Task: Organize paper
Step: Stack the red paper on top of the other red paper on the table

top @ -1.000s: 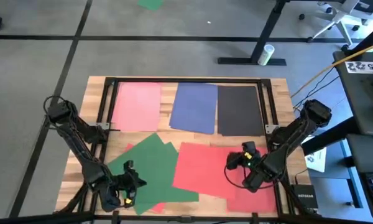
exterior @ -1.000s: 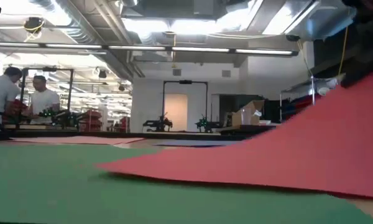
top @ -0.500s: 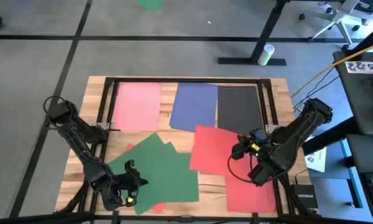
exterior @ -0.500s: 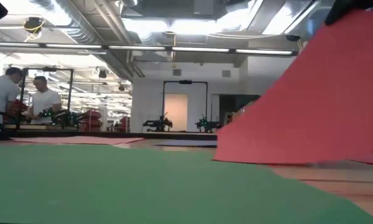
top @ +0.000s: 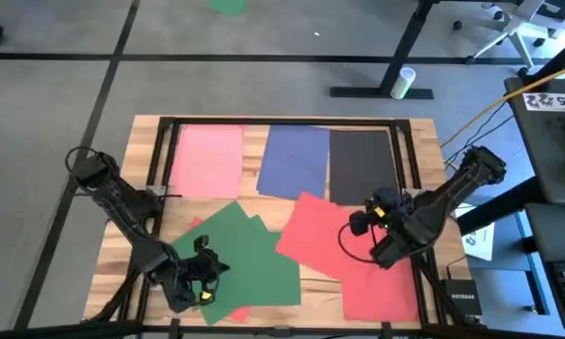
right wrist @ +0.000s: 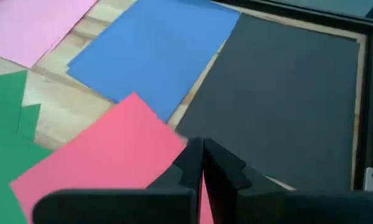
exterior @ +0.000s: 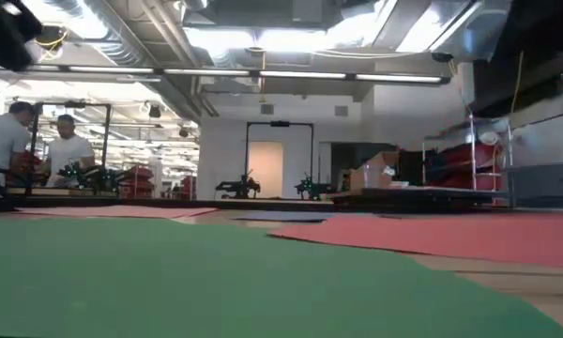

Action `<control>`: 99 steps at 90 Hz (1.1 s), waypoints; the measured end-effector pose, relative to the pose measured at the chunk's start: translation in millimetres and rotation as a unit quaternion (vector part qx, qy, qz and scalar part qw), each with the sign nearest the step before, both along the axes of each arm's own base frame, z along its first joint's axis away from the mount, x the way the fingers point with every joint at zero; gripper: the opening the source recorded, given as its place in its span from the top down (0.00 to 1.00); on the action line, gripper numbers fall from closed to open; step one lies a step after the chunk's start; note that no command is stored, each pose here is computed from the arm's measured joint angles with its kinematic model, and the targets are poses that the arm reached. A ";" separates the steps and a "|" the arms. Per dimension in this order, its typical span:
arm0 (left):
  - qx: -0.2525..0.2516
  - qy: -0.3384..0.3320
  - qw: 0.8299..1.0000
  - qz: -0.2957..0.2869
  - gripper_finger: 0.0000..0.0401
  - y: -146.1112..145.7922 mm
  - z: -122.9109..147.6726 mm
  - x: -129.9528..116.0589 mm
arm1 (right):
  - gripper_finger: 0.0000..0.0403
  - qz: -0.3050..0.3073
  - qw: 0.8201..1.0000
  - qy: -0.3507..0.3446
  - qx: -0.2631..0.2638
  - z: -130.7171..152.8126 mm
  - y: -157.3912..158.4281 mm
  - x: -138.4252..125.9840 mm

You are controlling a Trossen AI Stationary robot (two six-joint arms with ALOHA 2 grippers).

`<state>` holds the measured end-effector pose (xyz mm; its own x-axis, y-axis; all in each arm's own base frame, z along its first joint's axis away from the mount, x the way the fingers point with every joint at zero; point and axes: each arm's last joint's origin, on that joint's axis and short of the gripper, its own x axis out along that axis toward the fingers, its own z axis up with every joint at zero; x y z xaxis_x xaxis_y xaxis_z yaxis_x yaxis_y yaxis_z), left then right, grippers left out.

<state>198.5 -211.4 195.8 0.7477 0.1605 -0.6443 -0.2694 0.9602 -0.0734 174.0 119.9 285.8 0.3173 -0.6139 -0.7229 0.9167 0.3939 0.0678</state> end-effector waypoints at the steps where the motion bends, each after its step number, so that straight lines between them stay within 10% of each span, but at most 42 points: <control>1: 0.002 0.002 1.000 0.003 1.00 1.2 -0.8 1.4 | 1.00 0.000 1.000 0.002 0.000 0.0 -0.4 0.2; 53: -0.033 0.020 0.997 -0.073 1.00 19.1 -48.8 83.1 | 1.00 0.122 0.979 0.118 0.114 -12.2 18.3 11.7; 99: -0.017 0.017 0.999 -0.042 1.00 62.0 -59.2 116.2 | 1.00 0.133 0.955 0.126 0.235 -123.4 22.5 7.2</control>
